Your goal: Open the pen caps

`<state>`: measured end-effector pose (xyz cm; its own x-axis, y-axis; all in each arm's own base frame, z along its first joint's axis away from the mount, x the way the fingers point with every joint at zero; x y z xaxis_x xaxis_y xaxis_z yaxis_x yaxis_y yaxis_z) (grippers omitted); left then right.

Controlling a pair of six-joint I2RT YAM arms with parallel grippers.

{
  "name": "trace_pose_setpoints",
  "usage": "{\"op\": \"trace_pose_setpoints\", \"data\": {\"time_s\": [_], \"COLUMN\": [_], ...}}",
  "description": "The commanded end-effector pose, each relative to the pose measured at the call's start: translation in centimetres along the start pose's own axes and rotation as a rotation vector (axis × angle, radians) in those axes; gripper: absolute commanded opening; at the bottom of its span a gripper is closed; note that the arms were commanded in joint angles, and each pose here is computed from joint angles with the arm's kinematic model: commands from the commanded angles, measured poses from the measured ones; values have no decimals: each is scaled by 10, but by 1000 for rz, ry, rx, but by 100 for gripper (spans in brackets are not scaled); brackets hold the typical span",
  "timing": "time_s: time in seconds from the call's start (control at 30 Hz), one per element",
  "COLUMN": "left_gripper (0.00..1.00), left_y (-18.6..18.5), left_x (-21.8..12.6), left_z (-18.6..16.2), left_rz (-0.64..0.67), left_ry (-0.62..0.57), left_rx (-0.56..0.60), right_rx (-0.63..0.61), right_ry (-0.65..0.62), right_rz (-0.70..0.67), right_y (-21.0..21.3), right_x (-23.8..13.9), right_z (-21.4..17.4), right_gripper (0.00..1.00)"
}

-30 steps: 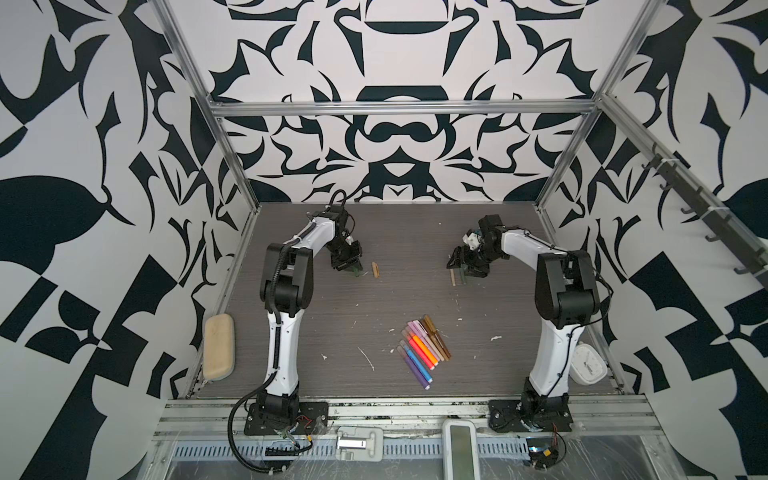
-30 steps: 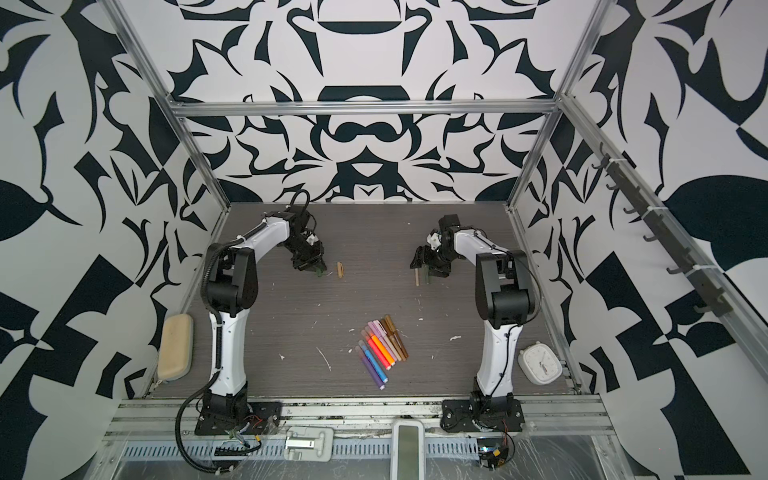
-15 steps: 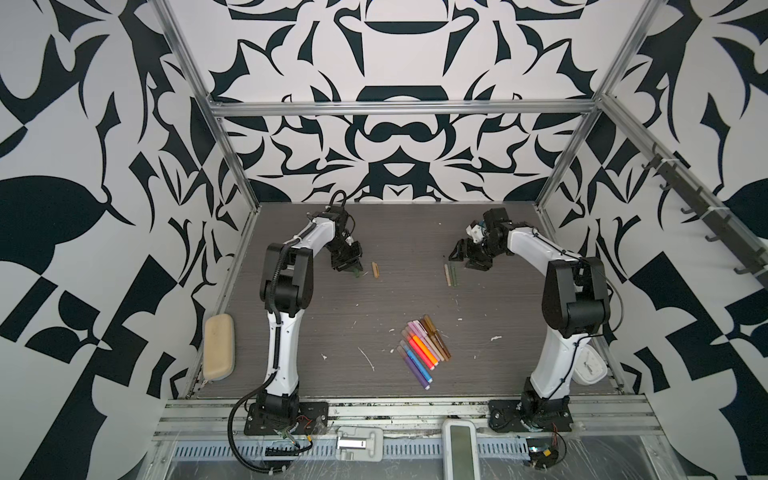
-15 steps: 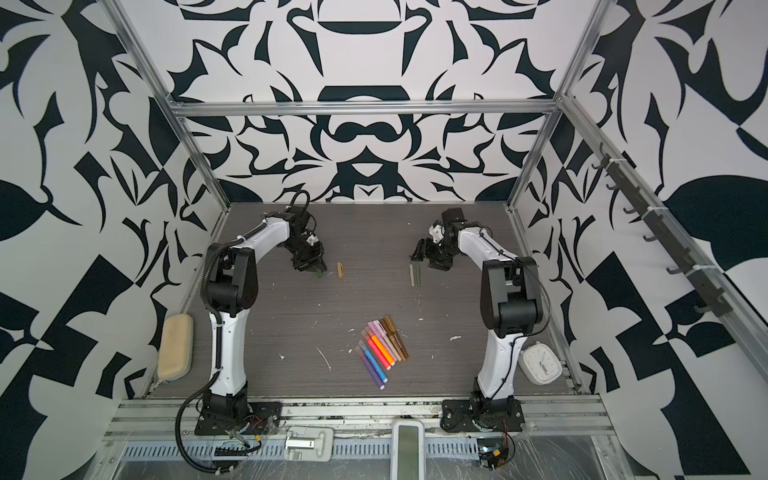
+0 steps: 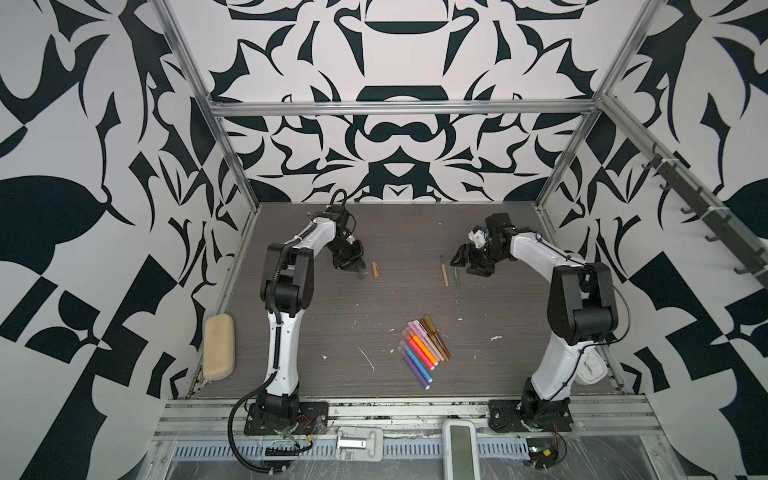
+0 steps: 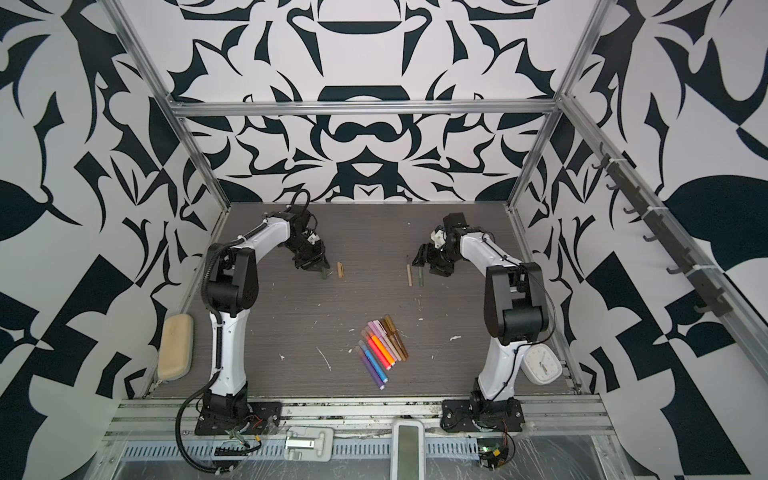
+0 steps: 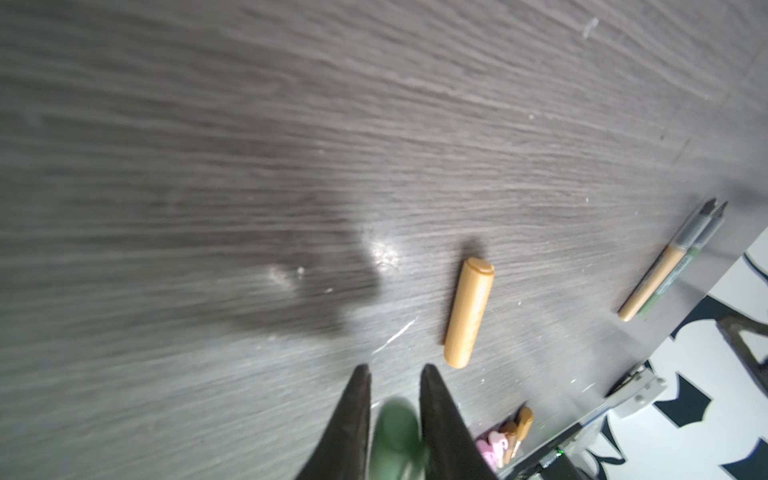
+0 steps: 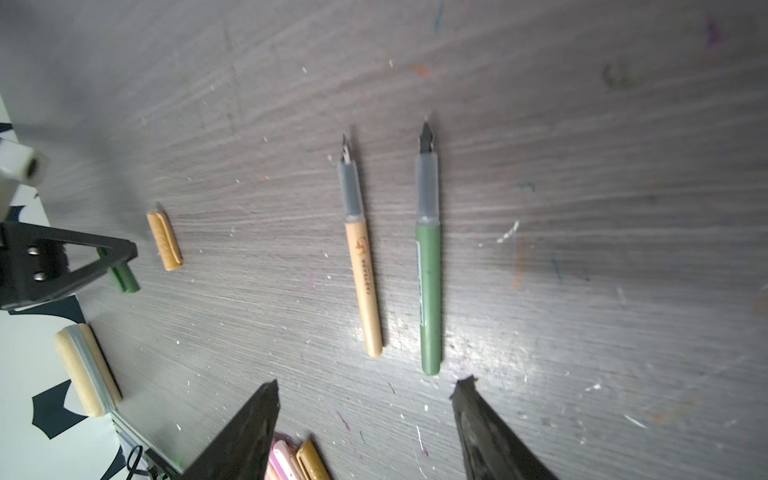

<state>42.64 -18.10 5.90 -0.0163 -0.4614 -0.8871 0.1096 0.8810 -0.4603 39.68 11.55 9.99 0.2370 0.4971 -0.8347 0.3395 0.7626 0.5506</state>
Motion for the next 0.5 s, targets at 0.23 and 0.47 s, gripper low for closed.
{"op": "trace_pose_setpoints", "data": {"time_s": [0.23, 0.47], "left_gripper": [30, 30], "left_y": [-10, -15], "left_x": [-5, -5], "left_z": [0, 1], "left_rz": [-19, -49], "left_ry": [-1, -10], "left_rx": [4, -10], "right_rx": [-15, -14], "right_ry": [-27, -23], "right_rz": [35, 34], "right_y": [9, 8], "right_x": [-14, -14], "right_z": [-2, -4], "right_gripper": [69, 69]}}
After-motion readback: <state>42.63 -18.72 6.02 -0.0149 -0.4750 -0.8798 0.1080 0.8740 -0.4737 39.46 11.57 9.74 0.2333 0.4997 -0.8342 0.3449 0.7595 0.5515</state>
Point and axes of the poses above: each gripper's point midway between its finger pads, its own x axis out along the fingers, its own y axis along the line the jaws close on, z = x × y, the point moved 2 cm from there along -x, back along the fingers, and after that the axes turned 15 degrees about x, right-handed, at the moved point
